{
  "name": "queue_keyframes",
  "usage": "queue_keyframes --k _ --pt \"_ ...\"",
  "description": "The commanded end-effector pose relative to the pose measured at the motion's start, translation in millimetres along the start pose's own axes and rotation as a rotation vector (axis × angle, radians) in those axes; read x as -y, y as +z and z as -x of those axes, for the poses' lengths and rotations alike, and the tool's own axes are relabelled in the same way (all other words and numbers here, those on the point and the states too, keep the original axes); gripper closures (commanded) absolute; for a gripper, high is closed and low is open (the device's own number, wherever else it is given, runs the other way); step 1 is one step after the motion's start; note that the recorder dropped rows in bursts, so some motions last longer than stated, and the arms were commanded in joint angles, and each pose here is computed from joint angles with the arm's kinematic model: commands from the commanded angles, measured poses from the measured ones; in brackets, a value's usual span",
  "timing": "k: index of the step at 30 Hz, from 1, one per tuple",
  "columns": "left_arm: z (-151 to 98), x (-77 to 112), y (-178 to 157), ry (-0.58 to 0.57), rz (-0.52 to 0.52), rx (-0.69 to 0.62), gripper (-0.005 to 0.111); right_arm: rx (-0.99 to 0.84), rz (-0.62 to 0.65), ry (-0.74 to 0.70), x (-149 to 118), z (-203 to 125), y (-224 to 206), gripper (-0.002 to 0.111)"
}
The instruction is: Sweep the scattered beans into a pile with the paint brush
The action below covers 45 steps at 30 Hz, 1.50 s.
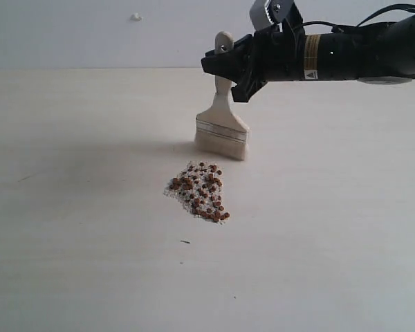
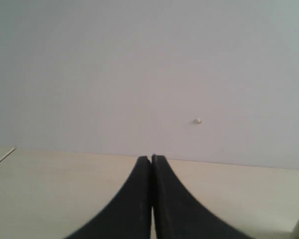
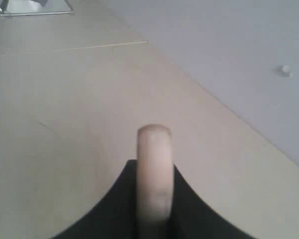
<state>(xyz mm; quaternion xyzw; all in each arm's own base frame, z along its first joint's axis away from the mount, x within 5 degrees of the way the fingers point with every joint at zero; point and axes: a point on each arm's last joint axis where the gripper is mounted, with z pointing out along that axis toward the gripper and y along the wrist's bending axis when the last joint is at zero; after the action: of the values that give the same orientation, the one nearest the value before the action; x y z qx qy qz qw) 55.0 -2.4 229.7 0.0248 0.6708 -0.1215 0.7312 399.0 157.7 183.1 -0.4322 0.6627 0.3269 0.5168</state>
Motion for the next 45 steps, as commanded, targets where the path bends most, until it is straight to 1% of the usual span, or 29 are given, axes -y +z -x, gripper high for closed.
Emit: queue_keyframes --k 1,4,10,16,23,27,30,32,37,39,40,42,45 --pt "-2 0.2 0 0.000 -0.004 0.000 0.107 -0.016 0.055 0.027 -1 -6 0 0.108" --pt "-2 0.2 0 0.000 -0.004 0.000 0.107 -0.012 0.063 0.079 -3 -5 1 0.108" --pt "-2 0.2 0 0.000 -0.004 0.000 0.107 -0.018 0.070 0.122 -4 -5 1 0.108" --pt "-2 0.2 0 0.000 -0.004 0.000 0.107 -0.025 0.145 0.146 -11 -5 0 0.108" --pt "-2 0.2 0 0.000 -0.004 0.000 0.107 -0.011 0.215 0.208 -17 -2 -1 0.108" --pt "-2 0.2 0 0.000 -0.004 0.000 0.107 -0.027 0.214 0.196 -17 -3 -1 0.108" --pt "-2 0.2 0 0.000 -0.004 0.000 0.107 -0.037 0.156 0.186 -13 -1 -2 0.108" --pt "-2 0.2 0 0.000 -0.004 0.000 0.107 -0.030 0.148 0.179 -12 4 -4 0.108" --pt "-2 0.2 0 0.000 -0.004 0.000 0.107 0.006 0.108 0.137 -12 30 -17 0.108" --pt "-2 0.2 0 0.000 -0.004 0.000 0.107 -0.001 0.058 0.132 -10 40 -22 0.108" --pt "-2 0.2 0 0.000 -0.004 0.000 0.107 -0.019 -0.001 0.160 -7 44 -25 0.108" --pt "-2 0.2 0 0.000 -0.004 0.000 0.107 -0.037 -0.065 0.196 -5 47 -29 0.108" --pt "-2 0.2 0 0.000 -0.004 0.000 0.107 -0.009 -0.167 0.262 -7 51 -38 0.108"
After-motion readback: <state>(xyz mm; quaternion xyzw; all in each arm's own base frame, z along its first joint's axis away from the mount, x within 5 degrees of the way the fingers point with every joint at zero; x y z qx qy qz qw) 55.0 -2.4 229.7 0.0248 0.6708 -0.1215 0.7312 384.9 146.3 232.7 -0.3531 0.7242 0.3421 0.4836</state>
